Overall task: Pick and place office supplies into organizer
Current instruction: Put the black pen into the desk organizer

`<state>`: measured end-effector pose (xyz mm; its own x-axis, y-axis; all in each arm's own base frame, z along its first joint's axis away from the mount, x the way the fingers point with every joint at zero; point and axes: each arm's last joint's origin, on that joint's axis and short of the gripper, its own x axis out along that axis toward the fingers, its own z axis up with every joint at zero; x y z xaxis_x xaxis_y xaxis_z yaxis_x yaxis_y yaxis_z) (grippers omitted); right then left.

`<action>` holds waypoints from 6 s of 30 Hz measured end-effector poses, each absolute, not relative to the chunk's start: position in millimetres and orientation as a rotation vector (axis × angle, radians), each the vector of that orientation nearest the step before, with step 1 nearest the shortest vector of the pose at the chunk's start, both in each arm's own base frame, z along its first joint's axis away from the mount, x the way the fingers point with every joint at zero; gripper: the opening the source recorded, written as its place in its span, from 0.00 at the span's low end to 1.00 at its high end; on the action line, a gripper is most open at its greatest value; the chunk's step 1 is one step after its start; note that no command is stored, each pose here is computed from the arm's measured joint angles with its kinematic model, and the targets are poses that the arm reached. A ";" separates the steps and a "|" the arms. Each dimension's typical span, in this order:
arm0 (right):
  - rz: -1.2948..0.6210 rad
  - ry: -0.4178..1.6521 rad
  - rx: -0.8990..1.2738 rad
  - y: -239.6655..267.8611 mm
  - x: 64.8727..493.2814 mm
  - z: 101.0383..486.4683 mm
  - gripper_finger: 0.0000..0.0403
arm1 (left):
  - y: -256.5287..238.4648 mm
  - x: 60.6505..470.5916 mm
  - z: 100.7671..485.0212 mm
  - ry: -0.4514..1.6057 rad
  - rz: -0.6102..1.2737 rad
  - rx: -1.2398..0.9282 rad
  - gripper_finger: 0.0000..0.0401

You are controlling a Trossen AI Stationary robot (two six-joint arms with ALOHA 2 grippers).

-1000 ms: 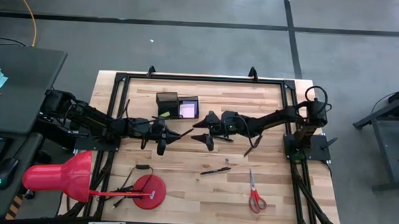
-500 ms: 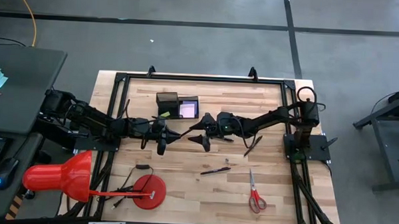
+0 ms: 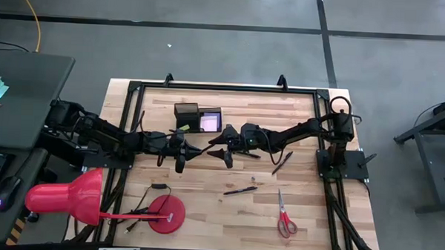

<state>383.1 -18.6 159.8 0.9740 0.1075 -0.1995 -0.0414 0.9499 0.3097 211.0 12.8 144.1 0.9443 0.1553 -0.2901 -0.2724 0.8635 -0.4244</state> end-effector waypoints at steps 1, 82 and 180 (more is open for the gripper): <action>0.077 0.213 0.309 -18.6 383.2 160.2 0.59 | 12.9 211.0 144.1 0.251 0.227 -0.479 0.05; -0.007 0.189 0.190 -62.8 408.5 199.1 0.11 | 10.0 99.3 222.3 -0.021 0.235 -0.230 0.05; 0.168 0.973 0.079 -32.8 502.6 264.2 0.54 | 9.3 97.8 185.4 0.248 0.251 -0.257 0.95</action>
